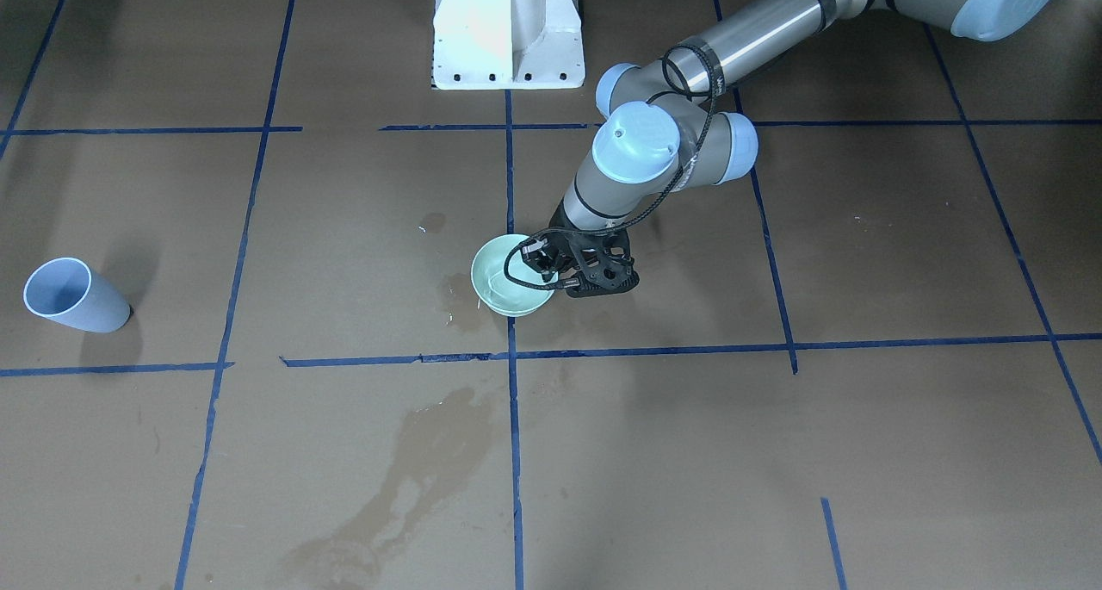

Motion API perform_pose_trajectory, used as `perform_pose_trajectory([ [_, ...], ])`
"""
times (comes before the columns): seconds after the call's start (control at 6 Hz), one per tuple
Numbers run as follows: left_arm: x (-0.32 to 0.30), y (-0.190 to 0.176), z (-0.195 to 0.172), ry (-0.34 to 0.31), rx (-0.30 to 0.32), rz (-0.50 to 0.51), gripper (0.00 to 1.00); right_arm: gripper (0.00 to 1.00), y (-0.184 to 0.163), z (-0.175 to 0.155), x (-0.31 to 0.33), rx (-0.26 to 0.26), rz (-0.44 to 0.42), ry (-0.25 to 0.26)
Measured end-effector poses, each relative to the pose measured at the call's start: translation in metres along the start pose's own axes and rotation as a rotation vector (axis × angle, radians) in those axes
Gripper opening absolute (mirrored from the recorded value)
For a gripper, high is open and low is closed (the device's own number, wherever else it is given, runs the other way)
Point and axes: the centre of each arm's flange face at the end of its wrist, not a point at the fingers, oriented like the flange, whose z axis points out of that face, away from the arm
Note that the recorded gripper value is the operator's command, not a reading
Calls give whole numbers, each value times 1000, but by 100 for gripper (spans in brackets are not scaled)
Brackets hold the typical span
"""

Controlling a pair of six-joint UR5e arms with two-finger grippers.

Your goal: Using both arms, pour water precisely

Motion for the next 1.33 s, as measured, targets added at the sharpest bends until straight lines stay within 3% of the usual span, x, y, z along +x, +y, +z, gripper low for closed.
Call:
perform_pose_trajectory([
  [0.17,0,0,1,-2,1,1,100,100,0,0,0,0,0,0],
  [0.67,2,-6,-11,-19,18,12,100,100,-1,-1,-1,2,-1,-1],
  [1.0,-5,-18,-79,-91,28,57,100,100,-2,-4,-4,9,-9,2],
  [1.33,-75,-37,-155,-99,6,115,100,100,-11,-15,-16,32,18,5],
])
